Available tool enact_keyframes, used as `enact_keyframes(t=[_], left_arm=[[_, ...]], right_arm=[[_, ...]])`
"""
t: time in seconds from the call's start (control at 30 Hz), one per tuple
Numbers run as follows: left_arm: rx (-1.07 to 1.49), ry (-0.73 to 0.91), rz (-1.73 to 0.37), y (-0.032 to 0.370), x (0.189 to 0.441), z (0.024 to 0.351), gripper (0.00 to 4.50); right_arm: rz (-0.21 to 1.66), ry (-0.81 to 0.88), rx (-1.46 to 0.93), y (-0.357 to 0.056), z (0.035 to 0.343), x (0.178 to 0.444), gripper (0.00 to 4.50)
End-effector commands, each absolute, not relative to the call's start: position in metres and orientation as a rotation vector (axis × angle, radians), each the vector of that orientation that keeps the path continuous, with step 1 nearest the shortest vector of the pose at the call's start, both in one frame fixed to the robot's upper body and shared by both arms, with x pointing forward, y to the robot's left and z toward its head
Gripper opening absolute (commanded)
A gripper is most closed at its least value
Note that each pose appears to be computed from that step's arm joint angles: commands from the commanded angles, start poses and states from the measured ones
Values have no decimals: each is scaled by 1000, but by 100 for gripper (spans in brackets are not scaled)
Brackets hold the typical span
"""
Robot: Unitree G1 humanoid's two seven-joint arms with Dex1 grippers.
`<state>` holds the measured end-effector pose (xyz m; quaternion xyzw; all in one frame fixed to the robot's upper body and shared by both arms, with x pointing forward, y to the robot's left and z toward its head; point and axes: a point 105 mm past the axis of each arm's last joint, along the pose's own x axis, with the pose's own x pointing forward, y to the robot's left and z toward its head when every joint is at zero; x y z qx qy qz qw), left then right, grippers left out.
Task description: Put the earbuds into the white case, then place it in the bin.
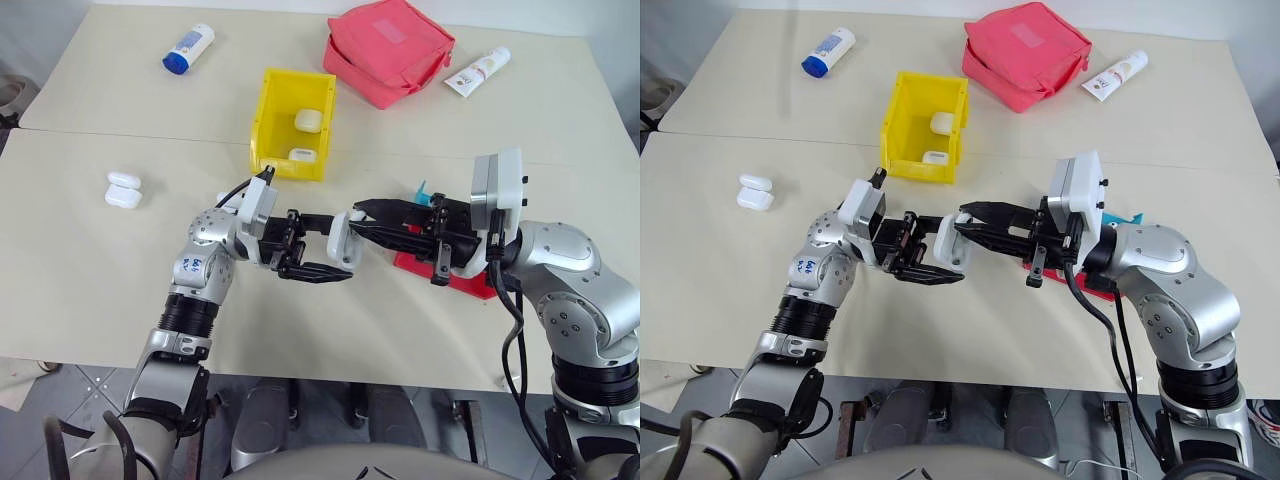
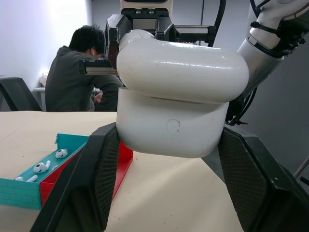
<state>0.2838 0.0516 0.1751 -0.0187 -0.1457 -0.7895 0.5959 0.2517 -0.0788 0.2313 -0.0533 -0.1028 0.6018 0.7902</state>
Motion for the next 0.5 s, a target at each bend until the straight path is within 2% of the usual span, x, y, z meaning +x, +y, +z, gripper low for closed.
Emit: enact_keyframes(t=[0.03, 0.5], left_arm=[[-45, -429, -1857, 52, 278, 188, 273], [-22, -468, -1849, 54, 281, 198, 273]], right_arm=[[1283, -211, -134, -79, 230, 251, 54], [1338, -92, -200, -79, 201, 249, 54]])
